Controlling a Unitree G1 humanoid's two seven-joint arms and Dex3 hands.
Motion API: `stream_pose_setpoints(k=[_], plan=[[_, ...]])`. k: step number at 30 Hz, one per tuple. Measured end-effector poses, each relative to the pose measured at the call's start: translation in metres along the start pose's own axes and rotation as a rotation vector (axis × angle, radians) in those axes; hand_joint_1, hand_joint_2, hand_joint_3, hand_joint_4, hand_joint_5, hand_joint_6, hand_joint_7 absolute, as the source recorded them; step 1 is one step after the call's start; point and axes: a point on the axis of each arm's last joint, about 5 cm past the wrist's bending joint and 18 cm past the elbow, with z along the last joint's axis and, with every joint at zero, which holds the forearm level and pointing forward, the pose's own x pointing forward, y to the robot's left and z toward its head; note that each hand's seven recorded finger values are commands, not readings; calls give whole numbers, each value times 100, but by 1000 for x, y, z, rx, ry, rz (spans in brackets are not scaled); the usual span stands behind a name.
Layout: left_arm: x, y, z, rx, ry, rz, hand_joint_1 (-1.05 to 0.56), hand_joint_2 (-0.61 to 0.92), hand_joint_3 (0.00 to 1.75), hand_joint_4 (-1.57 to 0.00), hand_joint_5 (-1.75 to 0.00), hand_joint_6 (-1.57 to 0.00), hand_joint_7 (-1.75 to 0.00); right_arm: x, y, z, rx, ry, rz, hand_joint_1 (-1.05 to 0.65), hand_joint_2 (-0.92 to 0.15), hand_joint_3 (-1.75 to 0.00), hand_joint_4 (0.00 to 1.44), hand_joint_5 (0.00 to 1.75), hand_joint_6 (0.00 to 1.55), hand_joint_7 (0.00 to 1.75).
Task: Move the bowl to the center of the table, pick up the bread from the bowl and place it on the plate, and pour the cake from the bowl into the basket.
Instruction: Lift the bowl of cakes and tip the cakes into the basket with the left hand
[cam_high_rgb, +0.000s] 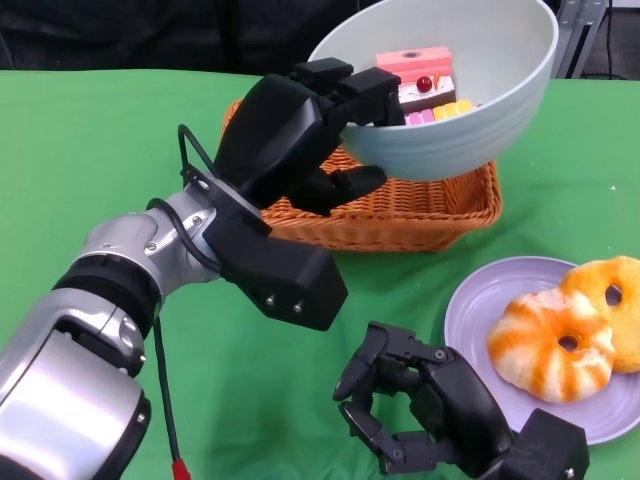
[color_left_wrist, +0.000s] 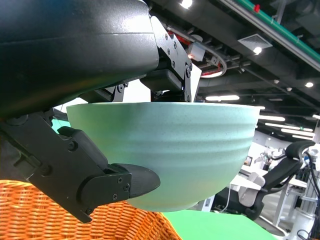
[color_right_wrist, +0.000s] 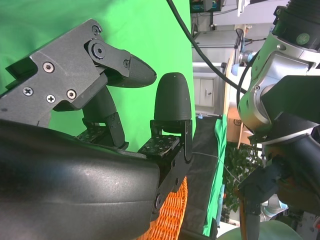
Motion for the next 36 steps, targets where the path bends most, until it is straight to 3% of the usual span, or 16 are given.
stream_pose_setpoints(k=[3,10,11,12,15,18,29,36], plan=[[2,-3,1,-9,15,-13,-20,90,31,-66,-175,-59,-154,0,0,0,1,0,5,-28,-52,-93,69,173,64,138],[10,-6,7,-104,70,-17,-16,90,37,-65,-175,-65,-142,0,0,0,-4,2,14,-27,-51,-95,69,172,64,139],[11,-6,8,-111,74,-17,-14,88,41,-65,-175,-65,-143,0,0,0,-4,2,14,-27,-51,-95,69,172,64,139],[12,-6,8,-121,79,-17,-13,81,58,-65,-175,-66,-143,0,0,0,-4,2,14,-27,-50,-97,69,172,64,139],[16,-8,11,-169,105,-18,-12,67,89,-66,-172,-68,-141,0,1,0,-7,2,12,-25,-47,-103,70,170,64,139],[19,-9,12,-219,131,-18,-10,61,102,-66,-171,-69,-142,0,1,0,-9,2,11,-24,-46,-107,70,170,64,140],[26,-9,13,-430,255,4,-5,59,111,-67,-175,-65,-157,1,2,0,-22,6,10,-24,-45,-109,69,173,63,142],[28,-11,13,-565,317,46,-8,67,99,-72,-175,-59,-165,0,1,0,-24,5,11,-23,-46,-107,69,174,63,143]])
